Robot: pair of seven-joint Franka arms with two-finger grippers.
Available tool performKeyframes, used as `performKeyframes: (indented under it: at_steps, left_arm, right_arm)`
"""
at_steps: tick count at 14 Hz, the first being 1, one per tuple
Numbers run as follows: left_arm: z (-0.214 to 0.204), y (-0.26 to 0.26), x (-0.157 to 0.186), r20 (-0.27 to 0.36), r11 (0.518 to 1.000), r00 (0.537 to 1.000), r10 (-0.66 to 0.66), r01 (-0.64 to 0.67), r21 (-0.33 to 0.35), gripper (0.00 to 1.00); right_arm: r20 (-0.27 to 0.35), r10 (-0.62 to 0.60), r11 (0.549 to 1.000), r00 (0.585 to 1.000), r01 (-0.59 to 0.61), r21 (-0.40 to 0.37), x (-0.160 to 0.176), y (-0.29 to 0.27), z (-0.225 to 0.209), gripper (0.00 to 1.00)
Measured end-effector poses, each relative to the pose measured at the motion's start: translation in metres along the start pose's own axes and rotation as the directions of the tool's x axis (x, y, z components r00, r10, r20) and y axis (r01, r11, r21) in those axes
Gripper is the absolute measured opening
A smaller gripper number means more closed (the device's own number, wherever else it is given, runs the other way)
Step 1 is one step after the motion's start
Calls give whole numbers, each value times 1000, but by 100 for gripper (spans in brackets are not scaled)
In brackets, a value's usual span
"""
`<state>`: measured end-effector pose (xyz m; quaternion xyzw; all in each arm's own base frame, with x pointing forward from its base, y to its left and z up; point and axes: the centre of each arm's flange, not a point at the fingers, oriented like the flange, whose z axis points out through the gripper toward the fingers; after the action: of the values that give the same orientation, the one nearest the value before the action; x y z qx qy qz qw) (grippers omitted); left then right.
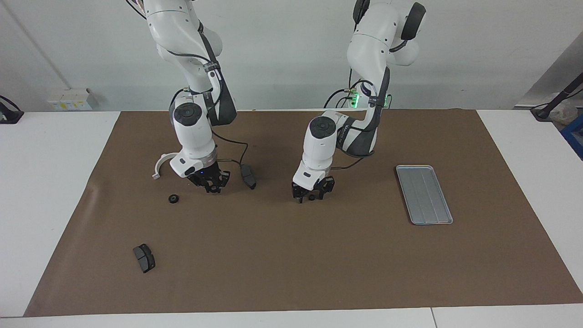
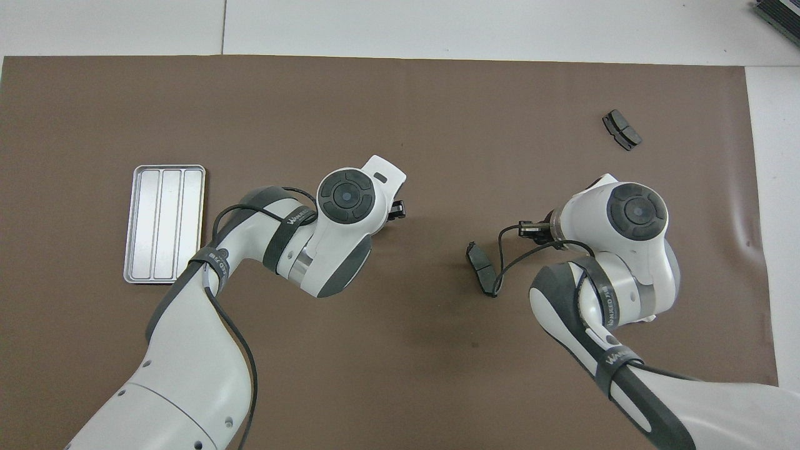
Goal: Pick bearing gear from pile to tray
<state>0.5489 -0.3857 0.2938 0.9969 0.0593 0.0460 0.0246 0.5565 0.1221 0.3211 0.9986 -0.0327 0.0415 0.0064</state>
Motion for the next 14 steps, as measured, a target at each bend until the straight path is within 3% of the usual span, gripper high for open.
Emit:
performKeyframes:
  at_steps: [3, 6, 12, 14]
  left_arm:
    - [-1, -1, 1, 0, 1000, 1000, 0, 0, 3, 50]
    - [-1, -1, 1, 0, 1000, 1000, 2, -2, 5, 47]
    - [-3, -3, 2, 2, 1000, 1000, 4, -4, 12, 25]
    - [-3, -3, 1, 2, 1000, 1000, 4, -4, 12, 24]
  right_arm:
    - [-7, -1, 1000, 1000, 1, 3, 2, -2, -3, 35]
    - [-7, -3, 1000, 1000, 3, 3, 5, -5, -9, 35]
    - [-10, -6, 1000, 1000, 6, 21, 10, -18, -21, 35]
    - [-10, -9, 1000, 1000, 9, 21, 9, -19, -21, 35]
